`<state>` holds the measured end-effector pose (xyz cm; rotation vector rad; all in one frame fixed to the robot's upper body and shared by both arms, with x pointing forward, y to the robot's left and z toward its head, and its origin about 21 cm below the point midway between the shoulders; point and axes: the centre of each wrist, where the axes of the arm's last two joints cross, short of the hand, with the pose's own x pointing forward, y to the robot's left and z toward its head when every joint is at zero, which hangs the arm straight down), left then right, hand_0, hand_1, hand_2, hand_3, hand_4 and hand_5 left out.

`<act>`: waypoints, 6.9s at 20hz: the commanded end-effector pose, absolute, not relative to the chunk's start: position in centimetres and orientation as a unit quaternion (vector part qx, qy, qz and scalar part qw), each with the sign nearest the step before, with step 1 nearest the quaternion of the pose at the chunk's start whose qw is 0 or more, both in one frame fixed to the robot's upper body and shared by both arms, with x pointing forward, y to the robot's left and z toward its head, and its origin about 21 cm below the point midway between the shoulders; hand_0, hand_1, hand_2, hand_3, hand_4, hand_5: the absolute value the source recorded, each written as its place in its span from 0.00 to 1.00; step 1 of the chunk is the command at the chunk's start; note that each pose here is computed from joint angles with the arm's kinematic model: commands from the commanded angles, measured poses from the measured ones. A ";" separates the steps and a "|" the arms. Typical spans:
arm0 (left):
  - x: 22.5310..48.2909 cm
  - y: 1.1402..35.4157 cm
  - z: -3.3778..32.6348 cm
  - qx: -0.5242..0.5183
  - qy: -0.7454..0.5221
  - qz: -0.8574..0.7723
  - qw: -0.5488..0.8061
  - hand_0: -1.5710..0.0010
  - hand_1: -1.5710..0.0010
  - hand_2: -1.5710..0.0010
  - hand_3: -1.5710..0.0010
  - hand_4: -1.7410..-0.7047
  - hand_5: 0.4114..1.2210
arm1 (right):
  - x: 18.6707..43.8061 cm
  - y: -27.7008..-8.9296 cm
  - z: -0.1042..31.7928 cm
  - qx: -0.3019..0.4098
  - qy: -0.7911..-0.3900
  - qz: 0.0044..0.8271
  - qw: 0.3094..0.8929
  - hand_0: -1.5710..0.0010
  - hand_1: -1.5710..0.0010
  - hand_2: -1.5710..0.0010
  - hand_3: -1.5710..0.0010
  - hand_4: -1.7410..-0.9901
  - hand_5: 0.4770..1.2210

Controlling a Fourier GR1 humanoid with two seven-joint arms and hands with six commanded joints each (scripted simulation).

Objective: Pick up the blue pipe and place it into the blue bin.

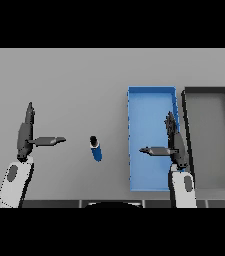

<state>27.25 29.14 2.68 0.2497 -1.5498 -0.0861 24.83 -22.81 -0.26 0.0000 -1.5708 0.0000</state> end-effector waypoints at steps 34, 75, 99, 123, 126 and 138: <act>23.5 20.8 0.1 -0.133 -0.640 -0.362 0.664 1.00 1.00 1.00 1.00 0.50 0.11 | 21.9 -24.6 0.6 -0.034 -0.714 0.151 0.683 1.00 1.00 1.00 1.00 0.58 0.23; 25.0 9.9 4.8 -0.267 -0.702 -0.320 0.578 0.00 0.00 0.00 0.08 0.01 1.00 | 22.1 -25.9 0.7 -0.058 -0.718 0.171 0.673 1.00 1.00 1.00 1.00 0.63 0.28; 25.4 9.6 5.3 -0.253 -0.700 -0.342 0.574 0.00 0.00 0.00 0.08 0.01 1.00 | 24.8 -21.6 16.4 0.263 -0.707 0.394 0.525 1.00 1.00 1.00 1.00 0.55 0.01; 25.9 9.7 5.0 -0.265 -0.708 -0.353 0.551 0.00 0.01 0.00 0.09 0.03 1.00 | 28.5 -9.9 18.0 0.355 -0.653 0.498 0.447 0.18 0.18 0.18 0.23 0.38 0.50; 25.8 9.8 4.9 -0.262 -0.704 -0.353 0.557 0.00 0.00 0.00 0.05 0.02 1.00 | 28.4 -10.1 17.6 0.347 -0.665 0.514 0.417 0.09 0.09 0.09 0.12 0.41 0.74; 26.2 10.3 5.5 -0.223 -0.699 -0.414 0.538 0.66 0.68 0.69 0.69 0.58 1.00 | 27.5 -9.8 18.0 0.352 -0.662 0.501 0.433 0.01 0.01 0.01 0.01 0.34 0.98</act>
